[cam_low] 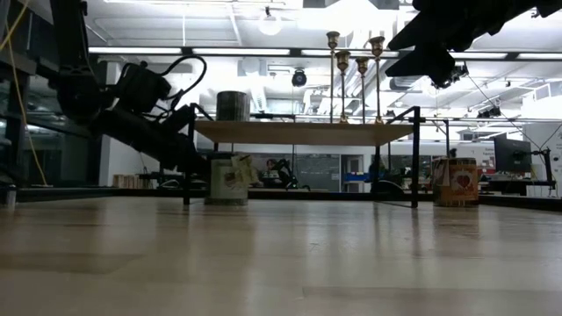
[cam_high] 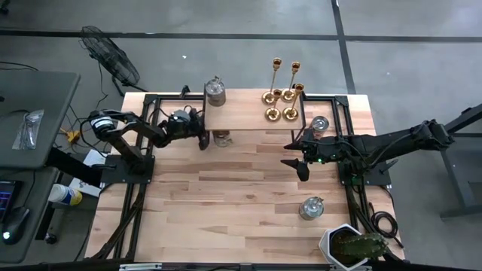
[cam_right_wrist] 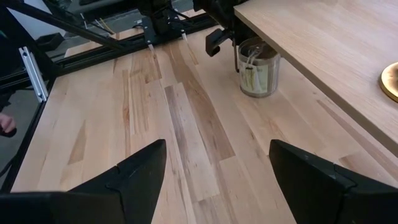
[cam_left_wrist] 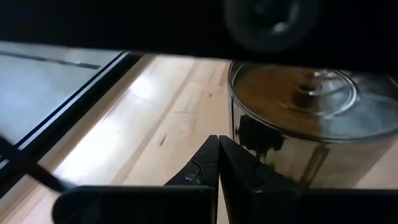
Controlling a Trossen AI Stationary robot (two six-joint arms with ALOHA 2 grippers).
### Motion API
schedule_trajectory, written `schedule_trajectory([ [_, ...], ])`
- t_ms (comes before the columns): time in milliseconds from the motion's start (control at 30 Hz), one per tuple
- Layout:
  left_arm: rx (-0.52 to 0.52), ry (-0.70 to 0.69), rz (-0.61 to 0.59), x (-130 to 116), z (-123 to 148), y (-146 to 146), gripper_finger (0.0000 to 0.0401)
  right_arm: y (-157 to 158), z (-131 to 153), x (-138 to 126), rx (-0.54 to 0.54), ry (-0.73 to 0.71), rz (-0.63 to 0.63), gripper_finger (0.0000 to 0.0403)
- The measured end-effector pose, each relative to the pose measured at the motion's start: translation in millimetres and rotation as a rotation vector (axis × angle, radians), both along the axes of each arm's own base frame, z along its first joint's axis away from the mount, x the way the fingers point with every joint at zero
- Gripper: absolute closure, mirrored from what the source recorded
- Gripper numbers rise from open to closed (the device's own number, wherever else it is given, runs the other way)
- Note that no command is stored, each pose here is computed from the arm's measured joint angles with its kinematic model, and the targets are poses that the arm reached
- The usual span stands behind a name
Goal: Pick & Place candle stick holders
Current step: Put the silver scented candle on the shelf
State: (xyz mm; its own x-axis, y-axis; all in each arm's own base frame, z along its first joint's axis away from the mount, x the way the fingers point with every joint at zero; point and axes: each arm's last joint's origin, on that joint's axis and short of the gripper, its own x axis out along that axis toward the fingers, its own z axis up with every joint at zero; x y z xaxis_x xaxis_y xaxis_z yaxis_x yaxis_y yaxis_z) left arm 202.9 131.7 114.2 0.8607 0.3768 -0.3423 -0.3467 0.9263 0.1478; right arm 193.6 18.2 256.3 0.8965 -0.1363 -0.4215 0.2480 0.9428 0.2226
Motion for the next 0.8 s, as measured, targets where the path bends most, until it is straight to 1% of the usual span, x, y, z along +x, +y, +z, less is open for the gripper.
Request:
schedule_trajectory([
  [100,0.007,0.002,-0.04,0,0,-1,0.0401,0,0,0,0.0,0.0,0.0,0.0125],
  [200,0.011,0.005,-0.028,0,0,-1,0.0401,0,0,0,0.0,0.0,0.0,0.0125],
  [267,0.023,0.012,0.031,-1,0,1,0.0401,0,0,0,0.0,0.0,0.0,0.0125],
  [367,0.048,0.024,0.154,-3,2,4,0.0401,0,0,0,0.0,0.0,0.0,0.0125],
  [500,0.034,0.022,0.289,-9,3,4,0.0401,0,0,0,0.0,0.0,0.0,0.0125],
  [567,0.028,-0.002,0.327,-15,5,0,0.0401,0,0,0,0.0,0.0,0.0,0.0125],
  [667,0.029,-0.022,0.38,-27,7,-13,0.0401,0,0,0,0.0,0.0,0.0,0.0125],
  [800,0.044,-0.084,0.387,-43,12,-35,0.0401,0,0,0,0.0,0.0,0.0,0.0125],
])
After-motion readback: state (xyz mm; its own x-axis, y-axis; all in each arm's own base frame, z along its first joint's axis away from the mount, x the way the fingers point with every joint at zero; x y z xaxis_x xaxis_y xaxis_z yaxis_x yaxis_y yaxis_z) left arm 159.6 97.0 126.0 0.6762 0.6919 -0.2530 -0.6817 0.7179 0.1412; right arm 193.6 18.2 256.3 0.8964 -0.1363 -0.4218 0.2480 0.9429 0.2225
